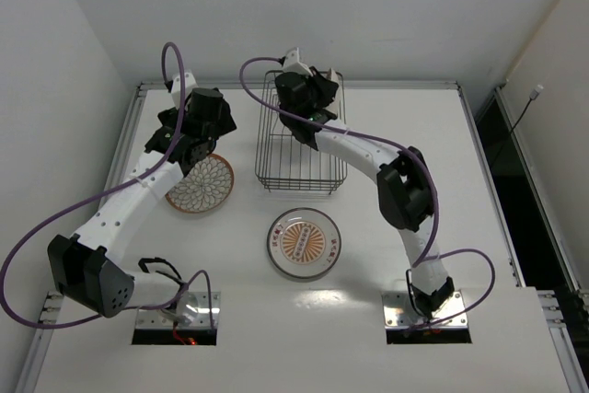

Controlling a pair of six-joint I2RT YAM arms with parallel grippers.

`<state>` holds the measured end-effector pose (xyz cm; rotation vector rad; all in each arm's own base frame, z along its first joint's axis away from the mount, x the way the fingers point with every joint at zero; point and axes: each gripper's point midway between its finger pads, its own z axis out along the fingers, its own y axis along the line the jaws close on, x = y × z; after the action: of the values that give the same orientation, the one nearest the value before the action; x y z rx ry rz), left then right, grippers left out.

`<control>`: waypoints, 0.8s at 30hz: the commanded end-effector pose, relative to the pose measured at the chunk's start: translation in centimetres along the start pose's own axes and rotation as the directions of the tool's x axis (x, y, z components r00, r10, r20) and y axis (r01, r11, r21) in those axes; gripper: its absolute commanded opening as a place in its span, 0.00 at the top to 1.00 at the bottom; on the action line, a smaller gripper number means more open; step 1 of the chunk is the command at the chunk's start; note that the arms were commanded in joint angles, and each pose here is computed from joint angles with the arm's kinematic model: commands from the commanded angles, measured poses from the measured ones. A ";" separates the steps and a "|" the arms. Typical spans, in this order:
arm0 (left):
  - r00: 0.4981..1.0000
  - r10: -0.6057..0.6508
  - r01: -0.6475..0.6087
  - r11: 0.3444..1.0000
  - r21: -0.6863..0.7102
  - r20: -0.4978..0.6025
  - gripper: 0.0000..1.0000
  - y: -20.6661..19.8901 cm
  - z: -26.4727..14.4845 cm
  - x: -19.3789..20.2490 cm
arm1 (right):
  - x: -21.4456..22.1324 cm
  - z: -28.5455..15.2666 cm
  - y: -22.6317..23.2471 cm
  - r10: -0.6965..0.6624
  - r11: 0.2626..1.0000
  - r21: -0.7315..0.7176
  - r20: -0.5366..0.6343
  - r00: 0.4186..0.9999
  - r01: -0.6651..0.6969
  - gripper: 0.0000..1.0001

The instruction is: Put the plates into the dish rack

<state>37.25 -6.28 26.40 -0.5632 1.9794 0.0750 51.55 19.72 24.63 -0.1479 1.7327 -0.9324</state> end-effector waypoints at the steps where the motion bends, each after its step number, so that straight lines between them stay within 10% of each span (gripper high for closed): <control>1: 0.998 -0.046 0.046 0.999 -0.002 0.041 0.10 0.3 -0.6 -1.3 | -2.6 0.1 -2.3 0.077 0.997 -0.003 0.068 0.995 -0.077 1.00; 24: 0.998 -0.046 0.046 0.999 -0.002 0.041 0.10 0.3 -0.6 -1.3 | -1.0 3.3 0.3 -0.048 0.996 -0.070 0.070 0.996 0.053 1.00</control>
<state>37.26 -6.29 26.42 -0.5631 1.9793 0.0744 54.13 19.51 24.30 -0.2783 1.7190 -0.8608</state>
